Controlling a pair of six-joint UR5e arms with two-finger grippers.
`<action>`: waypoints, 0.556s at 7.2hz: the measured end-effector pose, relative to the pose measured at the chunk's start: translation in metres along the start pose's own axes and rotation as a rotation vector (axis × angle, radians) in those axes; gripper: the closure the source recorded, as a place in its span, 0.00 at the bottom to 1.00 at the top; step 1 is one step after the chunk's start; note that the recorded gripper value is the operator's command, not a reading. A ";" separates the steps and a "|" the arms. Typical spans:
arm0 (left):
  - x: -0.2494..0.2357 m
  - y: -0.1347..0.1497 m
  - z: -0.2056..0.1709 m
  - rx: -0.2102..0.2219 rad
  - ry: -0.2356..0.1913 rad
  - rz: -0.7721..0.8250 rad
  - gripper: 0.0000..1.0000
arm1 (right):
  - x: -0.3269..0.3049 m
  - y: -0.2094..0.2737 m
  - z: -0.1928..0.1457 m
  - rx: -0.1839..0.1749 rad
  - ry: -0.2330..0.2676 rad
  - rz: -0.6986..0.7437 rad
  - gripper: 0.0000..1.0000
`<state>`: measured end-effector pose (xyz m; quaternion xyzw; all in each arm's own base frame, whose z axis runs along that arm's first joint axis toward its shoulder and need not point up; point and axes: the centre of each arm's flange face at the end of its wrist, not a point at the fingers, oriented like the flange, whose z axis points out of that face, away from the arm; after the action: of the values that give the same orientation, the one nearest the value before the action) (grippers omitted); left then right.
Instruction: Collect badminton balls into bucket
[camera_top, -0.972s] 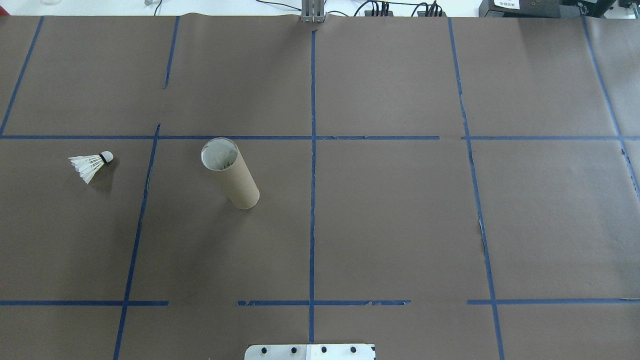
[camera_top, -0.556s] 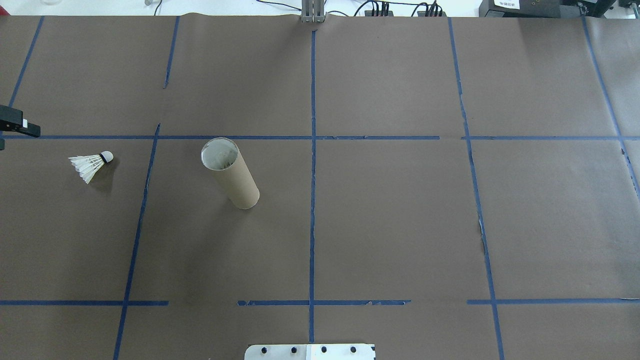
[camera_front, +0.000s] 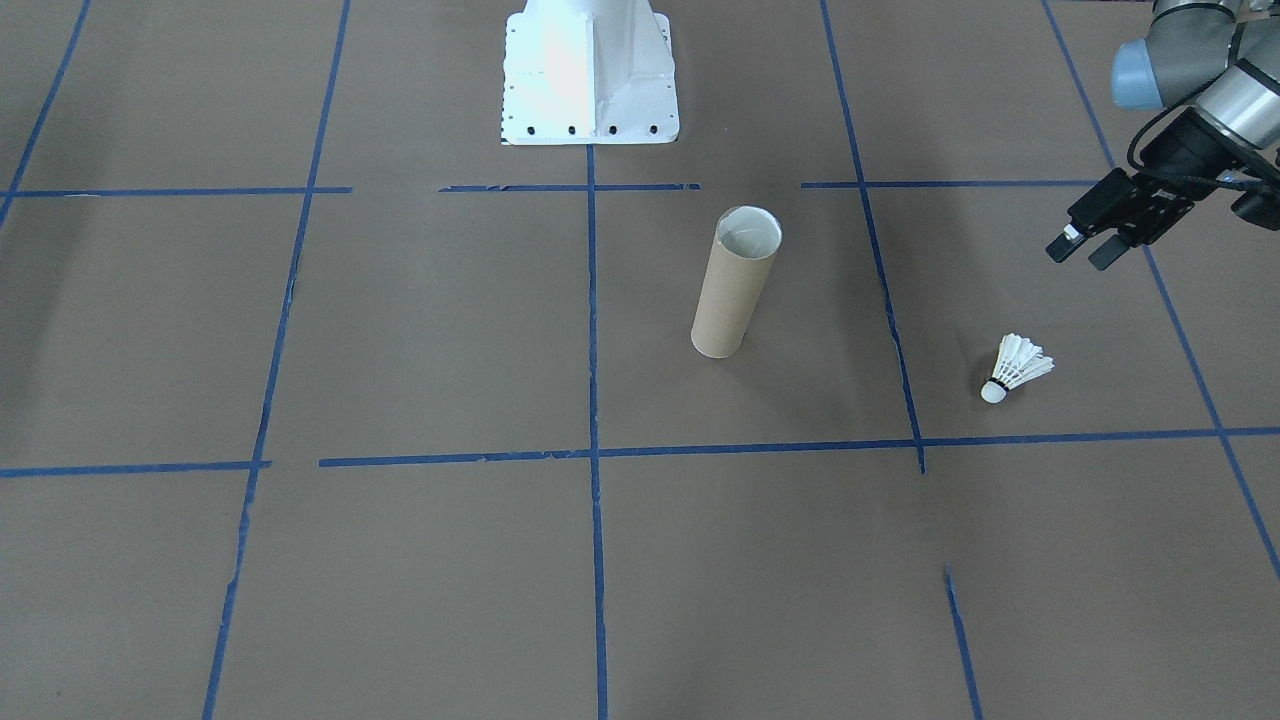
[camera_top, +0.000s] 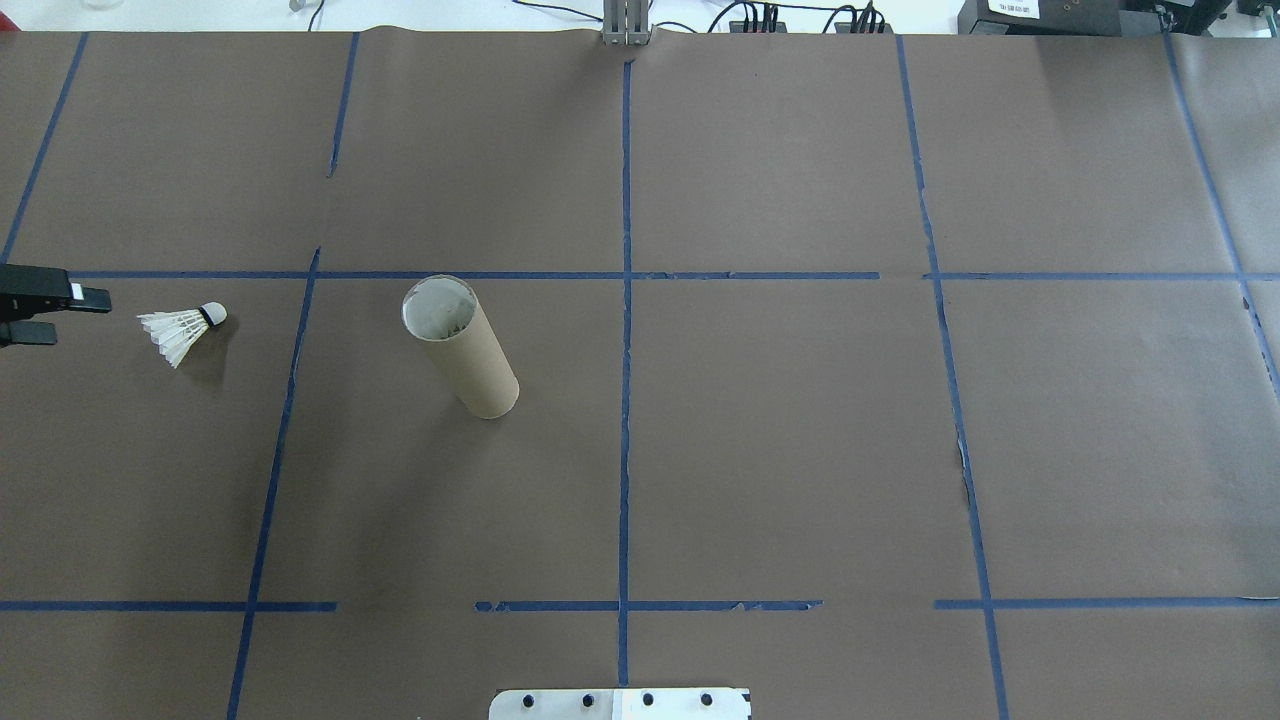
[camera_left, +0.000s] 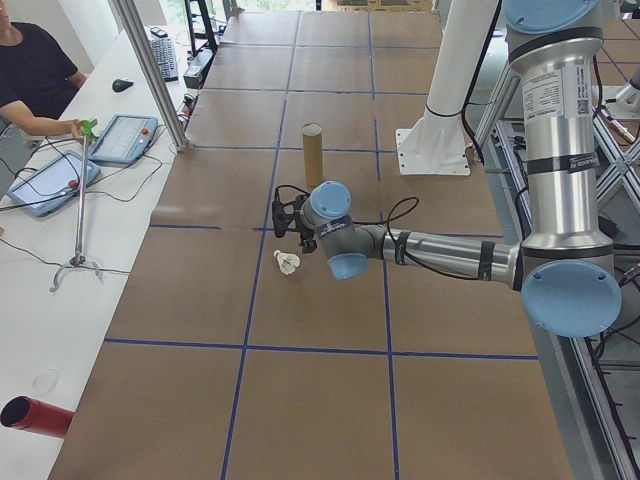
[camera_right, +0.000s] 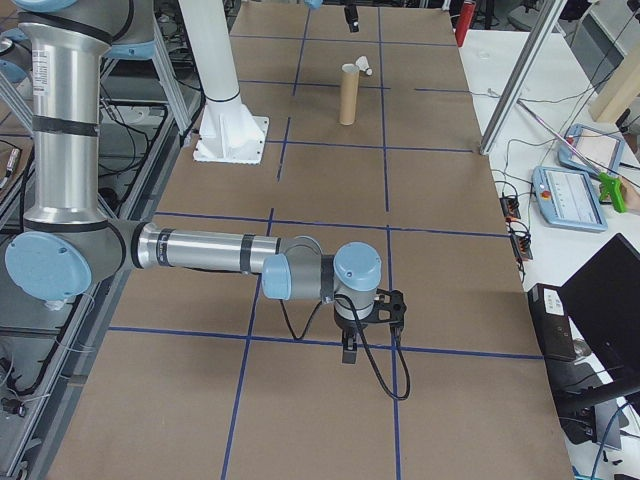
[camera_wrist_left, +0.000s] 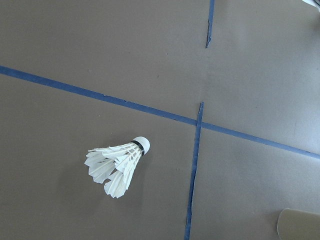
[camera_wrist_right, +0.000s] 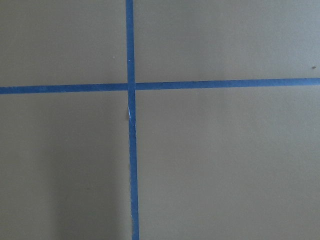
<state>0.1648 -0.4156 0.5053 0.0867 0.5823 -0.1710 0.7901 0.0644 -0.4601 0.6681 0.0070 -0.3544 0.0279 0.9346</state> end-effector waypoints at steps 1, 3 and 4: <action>-0.001 0.012 0.020 0.034 0.013 -0.031 0.00 | 0.000 0.000 0.000 0.000 0.000 0.000 0.00; -0.018 0.018 0.041 0.082 0.025 -0.050 0.00 | 0.000 0.000 0.000 0.000 -0.001 0.000 0.00; -0.029 0.015 0.051 0.091 0.015 -0.059 0.00 | 0.000 0.000 0.000 0.000 -0.001 0.001 0.00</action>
<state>0.2082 -0.4136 0.5471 0.1066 0.5819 -0.2198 0.7757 0.0643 -0.4600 0.6680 0.0069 -0.3547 0.0282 0.9345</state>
